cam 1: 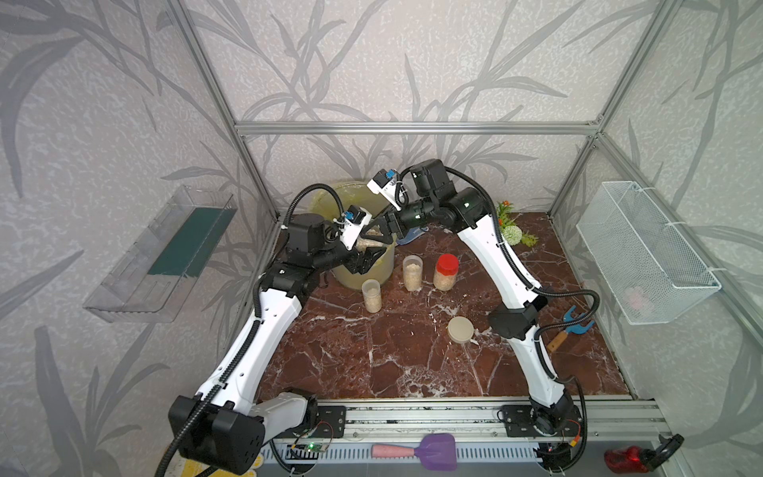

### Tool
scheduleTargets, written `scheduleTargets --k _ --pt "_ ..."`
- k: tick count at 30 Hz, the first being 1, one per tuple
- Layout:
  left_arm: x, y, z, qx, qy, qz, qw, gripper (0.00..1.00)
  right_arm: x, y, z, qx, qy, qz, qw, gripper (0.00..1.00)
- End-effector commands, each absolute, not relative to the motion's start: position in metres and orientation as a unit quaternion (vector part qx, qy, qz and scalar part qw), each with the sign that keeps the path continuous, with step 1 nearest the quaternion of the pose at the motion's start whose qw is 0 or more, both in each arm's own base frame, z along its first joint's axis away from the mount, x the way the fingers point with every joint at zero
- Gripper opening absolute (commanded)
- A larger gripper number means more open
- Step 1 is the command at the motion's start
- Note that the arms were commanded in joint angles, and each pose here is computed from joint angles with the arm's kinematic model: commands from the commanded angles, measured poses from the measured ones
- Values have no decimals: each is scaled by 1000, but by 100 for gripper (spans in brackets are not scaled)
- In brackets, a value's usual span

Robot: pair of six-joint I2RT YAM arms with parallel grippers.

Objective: Empty expired oatmeal from jars
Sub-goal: Pour the expired oatmeal into the trash bin.

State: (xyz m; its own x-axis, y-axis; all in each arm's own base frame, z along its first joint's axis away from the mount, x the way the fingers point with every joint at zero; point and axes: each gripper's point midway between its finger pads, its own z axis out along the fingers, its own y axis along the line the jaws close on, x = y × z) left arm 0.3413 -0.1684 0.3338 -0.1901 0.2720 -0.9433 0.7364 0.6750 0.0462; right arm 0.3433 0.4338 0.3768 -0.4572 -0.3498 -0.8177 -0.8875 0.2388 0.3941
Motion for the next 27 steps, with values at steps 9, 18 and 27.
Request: scheduleTargets --k 9,18,27 --pt "334 -170 392 367 673 -204 610 0 326 414 368 -443 736 439 261 84" --pt "332 -173 395 371 667 -213 610 0 321 418 371 -453 730 434 270 94" --pt "326 -178 393 376 662 -226 607 0 324 437 383 -439 718 456 290 93"
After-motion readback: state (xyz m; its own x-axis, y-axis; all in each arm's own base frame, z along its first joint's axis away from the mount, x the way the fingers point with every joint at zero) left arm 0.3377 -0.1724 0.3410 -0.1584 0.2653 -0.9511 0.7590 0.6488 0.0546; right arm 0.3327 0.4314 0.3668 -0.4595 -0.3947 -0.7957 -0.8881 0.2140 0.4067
